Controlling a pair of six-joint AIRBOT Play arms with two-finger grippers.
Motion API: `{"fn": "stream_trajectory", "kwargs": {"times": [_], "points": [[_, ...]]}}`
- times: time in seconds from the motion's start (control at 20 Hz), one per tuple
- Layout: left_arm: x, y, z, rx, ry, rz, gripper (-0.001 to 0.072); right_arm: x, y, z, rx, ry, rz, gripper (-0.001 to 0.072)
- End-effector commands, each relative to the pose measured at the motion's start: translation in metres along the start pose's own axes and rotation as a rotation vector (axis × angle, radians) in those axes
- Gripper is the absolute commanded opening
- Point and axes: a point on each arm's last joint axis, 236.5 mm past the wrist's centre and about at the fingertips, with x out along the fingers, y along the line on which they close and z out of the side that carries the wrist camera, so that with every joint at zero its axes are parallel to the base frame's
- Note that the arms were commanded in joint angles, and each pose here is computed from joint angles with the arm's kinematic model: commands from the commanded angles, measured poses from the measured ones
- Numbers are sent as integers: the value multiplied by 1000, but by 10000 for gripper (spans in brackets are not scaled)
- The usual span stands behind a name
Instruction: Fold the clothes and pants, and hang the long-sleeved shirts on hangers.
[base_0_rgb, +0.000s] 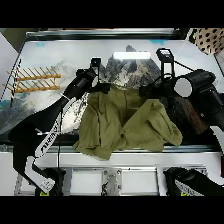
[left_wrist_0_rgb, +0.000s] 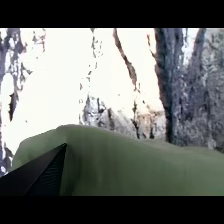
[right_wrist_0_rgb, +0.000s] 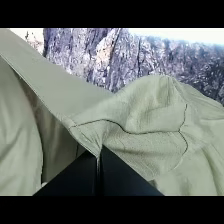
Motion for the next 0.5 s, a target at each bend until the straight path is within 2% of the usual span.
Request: {"fn": "stream_trajectory", "kwargs": {"times": [0.0,0.2,0.25,0.3,0.4,0.45], "points": [[-3,-20,-3,33,-11,-22,598,2,2,-1,3,7,6,9],[-2,-18,7,21,-47,-34,595,2,2,-1,3,7,6,9],[-1,-11,7,11,-36,-23,429,2,2,-1,3,7,6,9],[-1,-3,6,0,-22,-11,306,2,2,-1,3,7,6,9],[0,10,1,-18,8,11,297,2,2,-1,3,7,6,9],[-1,15,-2,-24,26,21,55,2,2,-1,2,7,5,9]]}}
